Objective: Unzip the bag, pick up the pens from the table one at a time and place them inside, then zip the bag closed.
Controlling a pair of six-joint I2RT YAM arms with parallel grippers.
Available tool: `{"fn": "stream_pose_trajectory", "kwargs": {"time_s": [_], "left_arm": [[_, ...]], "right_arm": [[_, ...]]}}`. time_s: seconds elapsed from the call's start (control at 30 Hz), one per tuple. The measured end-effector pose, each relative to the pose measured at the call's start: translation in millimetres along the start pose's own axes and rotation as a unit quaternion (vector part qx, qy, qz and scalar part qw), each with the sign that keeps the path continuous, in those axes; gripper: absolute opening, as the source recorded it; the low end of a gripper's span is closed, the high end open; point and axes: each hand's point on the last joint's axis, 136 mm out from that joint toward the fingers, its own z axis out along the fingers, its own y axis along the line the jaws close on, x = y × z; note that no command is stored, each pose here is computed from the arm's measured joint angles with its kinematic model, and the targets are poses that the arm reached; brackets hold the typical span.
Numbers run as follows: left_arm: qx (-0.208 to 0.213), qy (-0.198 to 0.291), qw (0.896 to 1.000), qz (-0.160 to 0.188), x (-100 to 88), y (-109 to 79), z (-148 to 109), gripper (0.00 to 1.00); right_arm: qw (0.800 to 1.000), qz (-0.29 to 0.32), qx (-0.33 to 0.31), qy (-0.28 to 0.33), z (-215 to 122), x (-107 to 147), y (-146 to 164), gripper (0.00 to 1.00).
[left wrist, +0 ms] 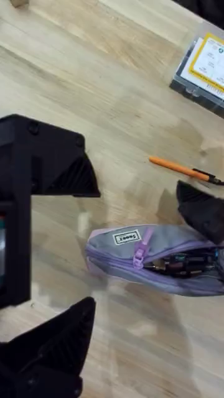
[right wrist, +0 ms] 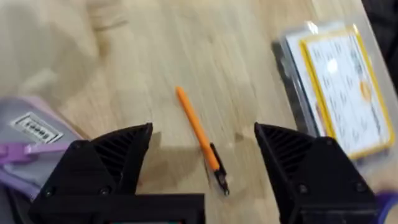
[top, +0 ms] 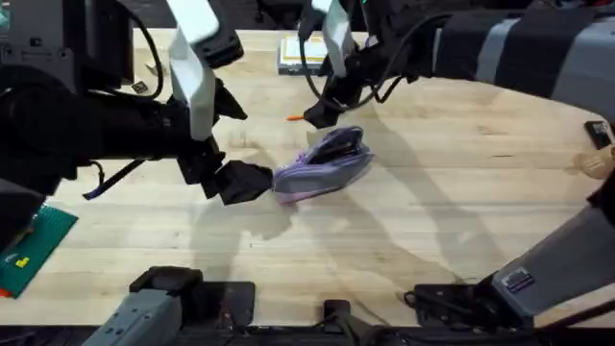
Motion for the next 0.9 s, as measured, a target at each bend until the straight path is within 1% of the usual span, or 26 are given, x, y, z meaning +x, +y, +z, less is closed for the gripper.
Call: {"fn": "stream_pose_trajectory", "kwargs": {"time_s": [0.1, 0.23, 0.4, 0.9], "left_arm": [[0.000, 0.000, 1.000, 0.000, 0.0, 0.0, 0.0, 0.993], [0.000, 0.000, 1.000, 0.000, 0.0, 0.0, 0.0, 0.993], [0.000, 0.000, 1.000, 0.000, 0.0, 0.0, 0.0, 0.994], [0.000, 0.000, 1.000, 0.000, -0.1, 0.0, -0.1, 0.994]], "right_arm": [[0.998, -0.062, -0.014, -0.010, 2.3, -6.7, 9.1, 0.996], [0.990, -0.140, -0.022, -0.018, 4.5, -11.7, 16.3, 0.997], [0.981, -0.193, -0.021, -0.019, 4.5, -11.7, 16.6, 0.997], [0.978, -0.207, -0.018, -0.019, 4.6, -12.2, 15.4, 0.998]]}}
